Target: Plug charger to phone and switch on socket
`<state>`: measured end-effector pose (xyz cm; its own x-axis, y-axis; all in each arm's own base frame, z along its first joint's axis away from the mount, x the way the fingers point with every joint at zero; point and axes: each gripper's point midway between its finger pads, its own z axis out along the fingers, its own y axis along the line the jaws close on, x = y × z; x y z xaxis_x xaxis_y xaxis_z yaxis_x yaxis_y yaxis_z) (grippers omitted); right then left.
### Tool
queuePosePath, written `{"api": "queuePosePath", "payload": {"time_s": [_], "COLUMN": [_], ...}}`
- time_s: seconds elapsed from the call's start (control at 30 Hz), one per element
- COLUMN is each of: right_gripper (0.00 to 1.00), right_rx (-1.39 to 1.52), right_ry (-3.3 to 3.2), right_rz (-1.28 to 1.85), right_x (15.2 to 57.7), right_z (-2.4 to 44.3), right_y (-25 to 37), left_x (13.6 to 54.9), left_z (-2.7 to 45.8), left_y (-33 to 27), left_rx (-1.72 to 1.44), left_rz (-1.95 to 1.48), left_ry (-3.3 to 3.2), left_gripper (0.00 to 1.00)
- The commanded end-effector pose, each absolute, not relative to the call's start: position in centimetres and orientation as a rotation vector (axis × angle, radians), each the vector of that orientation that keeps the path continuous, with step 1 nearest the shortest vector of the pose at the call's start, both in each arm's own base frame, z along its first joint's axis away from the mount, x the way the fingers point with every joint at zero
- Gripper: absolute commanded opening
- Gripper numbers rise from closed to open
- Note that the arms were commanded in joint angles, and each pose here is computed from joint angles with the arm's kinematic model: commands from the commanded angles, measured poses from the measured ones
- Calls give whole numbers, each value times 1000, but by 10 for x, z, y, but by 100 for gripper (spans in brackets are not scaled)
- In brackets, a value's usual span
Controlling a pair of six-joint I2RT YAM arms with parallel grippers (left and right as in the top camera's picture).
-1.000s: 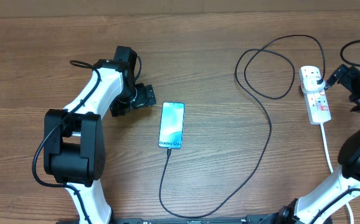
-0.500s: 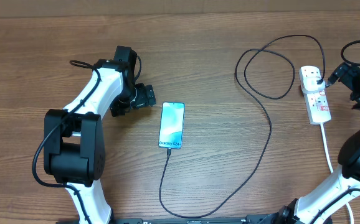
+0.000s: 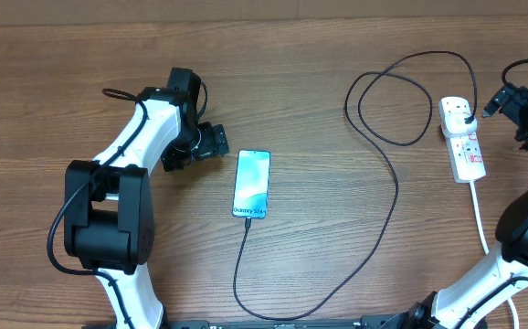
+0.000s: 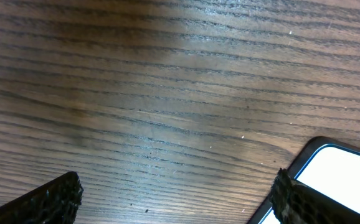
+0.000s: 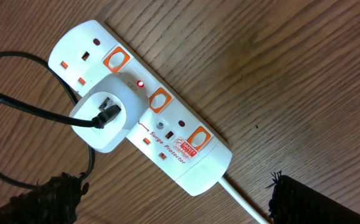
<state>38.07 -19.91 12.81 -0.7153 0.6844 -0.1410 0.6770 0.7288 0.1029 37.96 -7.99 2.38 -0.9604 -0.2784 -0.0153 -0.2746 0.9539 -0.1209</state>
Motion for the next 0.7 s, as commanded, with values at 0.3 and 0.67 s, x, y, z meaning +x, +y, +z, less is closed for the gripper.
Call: {"api": "queuePosePath", "payload": {"time_s": [0.3,0.67], "right_gripper": [100,100], "right_rx": [1074,1074], "right_ry": [2721,2721], "right_rz": [58,58], "right_x": [385,385], "right_z": [143,143], "right_y": [-201,-201], "left_x": [384,386], "left_z": [24,31], "left_y": [-80,-80], "left_rx": [-435,-433], "left_rz": [-175,-180], "left_ry": [3065,3048], "left_gripper": [100,99]}}
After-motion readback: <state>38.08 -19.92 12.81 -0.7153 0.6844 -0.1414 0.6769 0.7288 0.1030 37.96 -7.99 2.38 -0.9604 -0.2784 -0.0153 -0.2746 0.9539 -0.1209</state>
